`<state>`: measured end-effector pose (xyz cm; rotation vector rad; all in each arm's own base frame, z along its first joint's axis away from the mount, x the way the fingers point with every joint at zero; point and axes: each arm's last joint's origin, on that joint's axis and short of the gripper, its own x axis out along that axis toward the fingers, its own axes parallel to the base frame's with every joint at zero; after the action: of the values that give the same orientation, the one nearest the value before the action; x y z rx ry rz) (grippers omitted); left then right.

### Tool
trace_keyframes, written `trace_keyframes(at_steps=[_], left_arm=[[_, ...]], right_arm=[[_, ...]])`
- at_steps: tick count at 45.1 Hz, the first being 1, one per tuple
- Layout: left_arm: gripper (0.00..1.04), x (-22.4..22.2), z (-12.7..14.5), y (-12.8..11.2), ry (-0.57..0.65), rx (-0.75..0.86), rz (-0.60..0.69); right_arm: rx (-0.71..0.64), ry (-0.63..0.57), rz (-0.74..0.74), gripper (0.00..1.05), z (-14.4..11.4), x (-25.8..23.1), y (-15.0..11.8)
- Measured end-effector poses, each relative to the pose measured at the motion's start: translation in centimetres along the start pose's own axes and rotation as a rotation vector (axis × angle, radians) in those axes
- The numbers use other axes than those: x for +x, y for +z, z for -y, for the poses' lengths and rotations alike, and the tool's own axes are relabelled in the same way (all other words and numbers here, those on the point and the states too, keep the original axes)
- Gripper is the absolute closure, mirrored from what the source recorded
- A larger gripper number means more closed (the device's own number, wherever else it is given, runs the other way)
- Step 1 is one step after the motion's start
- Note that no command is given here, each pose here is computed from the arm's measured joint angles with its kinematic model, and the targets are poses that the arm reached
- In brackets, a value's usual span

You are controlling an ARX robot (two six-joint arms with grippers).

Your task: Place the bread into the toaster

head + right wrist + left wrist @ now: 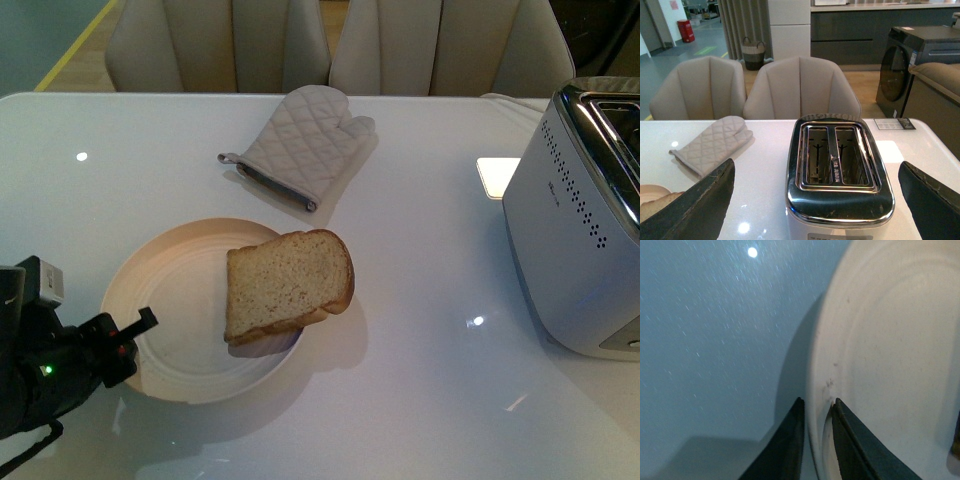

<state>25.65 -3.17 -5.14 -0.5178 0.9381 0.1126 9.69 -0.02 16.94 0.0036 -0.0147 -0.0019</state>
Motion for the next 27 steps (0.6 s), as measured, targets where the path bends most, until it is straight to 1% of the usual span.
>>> trace_keyframes(at_steps=[1,3,4,7,9,11,16,19,20,27], left_arm=[[0.82,-0.1,0.0,0.0,0.002,0.001,-0.001],[0.75,-0.3,0.0,-0.2,0.0,0.006,-0.005],[0.69,-0.7,0.0,-0.2,-0.001,0.005,-0.004],[0.59,-1.5,-0.2,0.1,0.003,0.002,0.02],[0.5,-2.4,-0.3,0.8,0.004,-0.002,0.06],[0.45,-3.1,-0.3,1.3,0.004,-0.002,0.094],[0.24,-6.3,-0.2,3.7,-0.01,0.007,0.242],[0.1,-8.9,0.2,4.8,-0.045,0.013,0.321],[0.07,-9.5,0.3,5.1,-0.055,0.019,0.339],[0.07,-13.3,1.6,6.5,-0.132,0.042,0.451]], right_arm=[[0.0,0.0,0.0,0.09,0.0,0.0,0.0],[0.0,0.0,0.0,0.09,0.0,0.0,0.0],[0.0,0.0,0.0,0.09,0.0,0.0,0.0],[0.0,0.0,0.0,0.09,0.0,0.0,0.0],[0.0,0.0,0.0,0.09,0.0,0.0,0.0],[0.0,0.0,0.0,0.09,0.0,0.0,0.0],[0.0,0.0,0.0,0.09,0.0,0.0,0.0],[0.0,0.0,0.0,0.09,0.0,0.0,0.0],[0.0,0.0,0.0,0.09,0.0,0.0,0.0],[0.0,0.0,0.0,0.09,0.0,0.0,0.0]])
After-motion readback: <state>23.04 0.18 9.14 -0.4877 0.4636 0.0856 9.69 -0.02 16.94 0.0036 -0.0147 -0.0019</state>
